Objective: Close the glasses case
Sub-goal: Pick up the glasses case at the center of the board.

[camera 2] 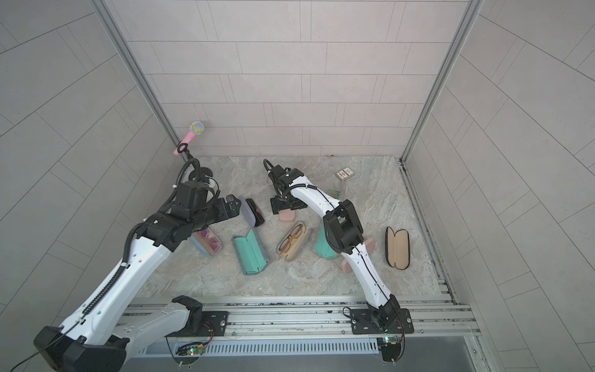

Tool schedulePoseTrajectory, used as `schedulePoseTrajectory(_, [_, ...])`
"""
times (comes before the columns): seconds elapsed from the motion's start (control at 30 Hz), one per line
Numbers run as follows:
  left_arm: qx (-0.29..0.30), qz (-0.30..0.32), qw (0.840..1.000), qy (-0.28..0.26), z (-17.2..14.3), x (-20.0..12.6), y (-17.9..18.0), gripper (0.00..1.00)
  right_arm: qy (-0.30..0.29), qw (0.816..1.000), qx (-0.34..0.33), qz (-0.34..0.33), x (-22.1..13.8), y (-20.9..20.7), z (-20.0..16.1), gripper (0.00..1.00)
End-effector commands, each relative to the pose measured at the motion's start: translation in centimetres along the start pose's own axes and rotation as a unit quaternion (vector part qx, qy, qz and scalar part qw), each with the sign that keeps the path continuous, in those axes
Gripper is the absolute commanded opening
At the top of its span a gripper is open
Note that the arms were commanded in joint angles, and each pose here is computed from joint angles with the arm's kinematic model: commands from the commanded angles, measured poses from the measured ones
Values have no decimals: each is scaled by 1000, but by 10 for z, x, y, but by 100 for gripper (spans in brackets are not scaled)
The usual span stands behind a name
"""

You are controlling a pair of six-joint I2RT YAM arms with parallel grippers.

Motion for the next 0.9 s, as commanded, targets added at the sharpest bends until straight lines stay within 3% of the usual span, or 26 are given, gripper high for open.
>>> schedulePoseTrajectory(0.0, [3,19,1000,10,-6,5,10,96,3,999,29,-15,1,-10,1,100])
schedulePoseTrajectory(0.67, [1,31,999,30,-13,24,17,97,18,999,38,25,39,-6,7,99])
schedulePoseTrajectory(0.8, [0,34,999,33,-15,27,18,97,22,999,36,27,43,-6,6,92])
schedulePoseTrajectory(0.87, [-3,33,999,34,-15,29,18,97,23,999,34,27,43,-6,5,81])
Point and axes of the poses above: each gripper's point midway between its finger pads, its own x axis out along the fingers, its own y axis along the line the jaws close on, z = x × y, the point moved 6 cm from there along -x, back along the fingers, and after that the axes turned 15 degrees about -x, right-handed, at the moved point
